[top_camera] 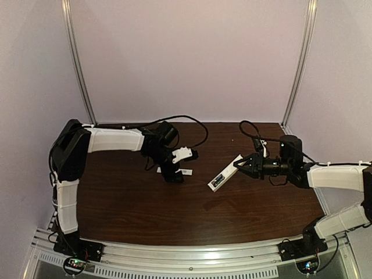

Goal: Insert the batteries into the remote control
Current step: Pass from the right arm to the left

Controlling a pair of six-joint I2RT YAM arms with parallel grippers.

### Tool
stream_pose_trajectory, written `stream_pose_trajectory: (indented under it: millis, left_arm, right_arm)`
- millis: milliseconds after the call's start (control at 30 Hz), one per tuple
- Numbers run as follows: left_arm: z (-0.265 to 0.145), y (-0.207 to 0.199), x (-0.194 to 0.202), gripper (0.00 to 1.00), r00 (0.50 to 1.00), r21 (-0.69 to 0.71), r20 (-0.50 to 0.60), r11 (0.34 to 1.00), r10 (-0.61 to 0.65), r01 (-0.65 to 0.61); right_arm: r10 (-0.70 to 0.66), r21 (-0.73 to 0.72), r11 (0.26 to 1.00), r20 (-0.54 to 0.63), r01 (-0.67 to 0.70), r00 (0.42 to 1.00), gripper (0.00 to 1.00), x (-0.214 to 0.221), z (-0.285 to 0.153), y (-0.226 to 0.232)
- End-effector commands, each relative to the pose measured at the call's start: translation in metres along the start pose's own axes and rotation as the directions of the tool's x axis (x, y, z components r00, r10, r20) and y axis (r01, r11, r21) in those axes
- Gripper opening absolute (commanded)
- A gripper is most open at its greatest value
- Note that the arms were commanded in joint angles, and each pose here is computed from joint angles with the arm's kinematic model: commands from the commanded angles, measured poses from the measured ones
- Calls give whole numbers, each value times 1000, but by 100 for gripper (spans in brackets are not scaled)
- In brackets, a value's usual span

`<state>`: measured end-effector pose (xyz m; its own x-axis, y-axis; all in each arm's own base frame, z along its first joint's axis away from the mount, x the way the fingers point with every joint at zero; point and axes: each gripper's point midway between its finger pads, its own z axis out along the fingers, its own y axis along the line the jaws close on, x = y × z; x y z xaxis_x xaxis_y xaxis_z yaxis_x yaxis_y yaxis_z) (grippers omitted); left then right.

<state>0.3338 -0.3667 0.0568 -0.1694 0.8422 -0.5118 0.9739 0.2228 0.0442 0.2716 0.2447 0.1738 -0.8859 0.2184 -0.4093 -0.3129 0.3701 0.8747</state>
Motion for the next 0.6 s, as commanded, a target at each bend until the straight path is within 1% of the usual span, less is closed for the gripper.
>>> stream_pose_trajectory:
  millis: [0,100,167,233,367,400,467,567]
  left_arm:
    - [11,19,-11,80,994,-35,-23,993,109,-110]
    - [16,20,-20,80,995,-8,-1,995,95,-95]
    - [6,12,-39,82,995,38,78,998,55,-58]
    - [-11,1,-60,88,985,70,169,997,20,-33]
    - [-52,-32,-91,92,938,115,345,993,-29,-12]
    - [-60,-42,-95,92,926,140,375,990,-48,-5]
    - [-79,-48,-114,89,896,115,436,992,-89,43]
    - [-86,-51,-139,87,861,94,482,987,-161,131]
  right_arm:
    - [-10,0,1000,-2,10,1000,0,3,-3,-5]
    - [-2,16,1000,2,2,1000,0,4,-3,-11]
    - [9,23,1000,12,-10,1000,0,4,-2,-15]
    - [17,39,999,27,-18,999,0,3,-1,-20]
    - [24,65,997,74,-29,997,0,-2,-2,-27]
    - [24,69,997,85,-30,996,0,-4,-2,-28]
    - [30,71,997,96,-37,995,0,-5,0,-30]
    - [31,65,997,98,-37,995,0,-5,6,-27]
